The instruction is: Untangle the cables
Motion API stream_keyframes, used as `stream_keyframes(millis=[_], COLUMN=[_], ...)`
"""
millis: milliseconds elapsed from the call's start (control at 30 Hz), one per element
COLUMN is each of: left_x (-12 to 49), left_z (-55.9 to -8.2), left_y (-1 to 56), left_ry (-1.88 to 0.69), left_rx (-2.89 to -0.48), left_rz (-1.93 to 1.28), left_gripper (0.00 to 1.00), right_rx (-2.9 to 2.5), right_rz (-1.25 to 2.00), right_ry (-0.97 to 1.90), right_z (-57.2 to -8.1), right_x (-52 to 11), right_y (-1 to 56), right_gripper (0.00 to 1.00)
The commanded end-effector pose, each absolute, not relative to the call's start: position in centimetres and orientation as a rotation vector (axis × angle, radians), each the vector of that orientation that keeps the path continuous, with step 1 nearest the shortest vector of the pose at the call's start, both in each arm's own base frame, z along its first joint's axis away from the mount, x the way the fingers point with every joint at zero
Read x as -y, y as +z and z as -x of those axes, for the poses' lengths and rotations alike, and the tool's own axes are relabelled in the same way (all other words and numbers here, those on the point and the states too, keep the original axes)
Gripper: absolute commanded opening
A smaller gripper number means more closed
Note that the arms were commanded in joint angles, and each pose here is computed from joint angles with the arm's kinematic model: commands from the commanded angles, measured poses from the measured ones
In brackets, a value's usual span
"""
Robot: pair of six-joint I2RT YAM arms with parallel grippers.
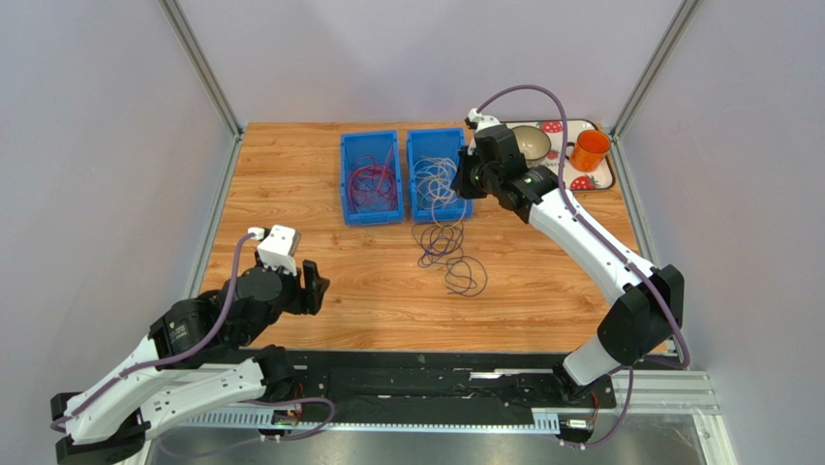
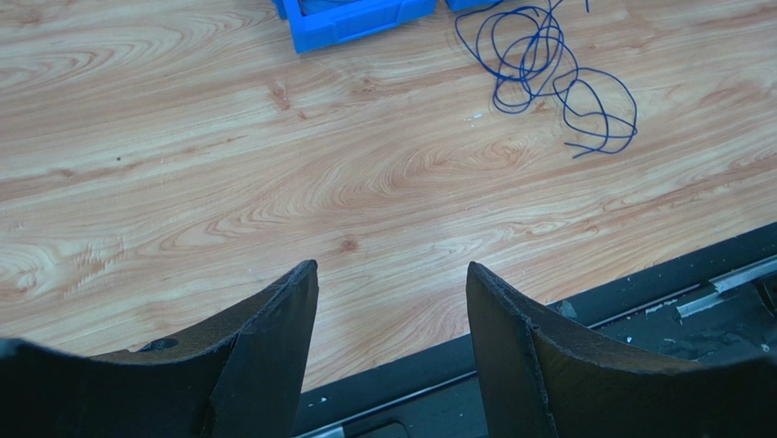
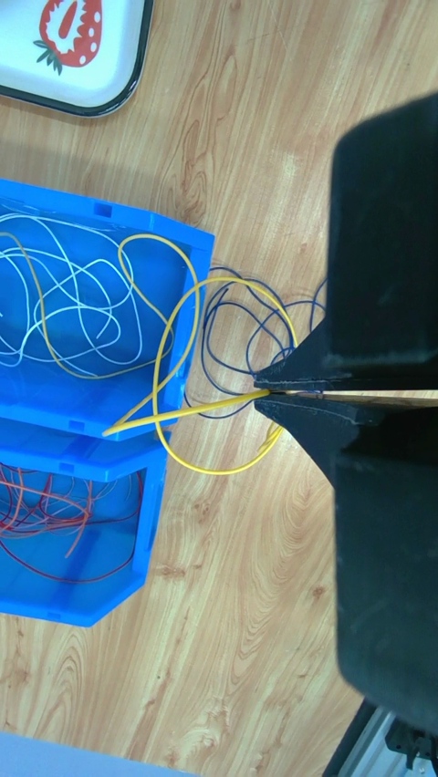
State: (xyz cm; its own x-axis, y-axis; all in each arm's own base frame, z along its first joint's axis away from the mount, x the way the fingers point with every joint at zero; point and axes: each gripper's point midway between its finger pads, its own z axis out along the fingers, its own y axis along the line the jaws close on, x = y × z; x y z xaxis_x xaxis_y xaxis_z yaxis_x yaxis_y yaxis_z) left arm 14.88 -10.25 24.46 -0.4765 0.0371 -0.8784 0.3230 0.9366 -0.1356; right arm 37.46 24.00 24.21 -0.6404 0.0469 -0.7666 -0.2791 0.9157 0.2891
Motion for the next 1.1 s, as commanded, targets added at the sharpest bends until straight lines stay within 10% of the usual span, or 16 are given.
stream_keyframes(millis=[0,1067], left_x=[10.5,10.6], left_z=[-14.9,-15.2], left_y=[25.1,24.7], left_ry=[-0.366,-0.335], left_rx=[-2.027,-2.04], left_rz=[-0.265,-0.272], left_gripper=[0.69,0.69], right_rx=[-2.139,-1.72], right_rz=[0.166,0.186], right_ry=[0.539,0.643], right_z=[-37.5,-49.0], right_x=[-24.4,-26.8], right_y=[28.1,43.5], right_gripper=[0.0,0.0])
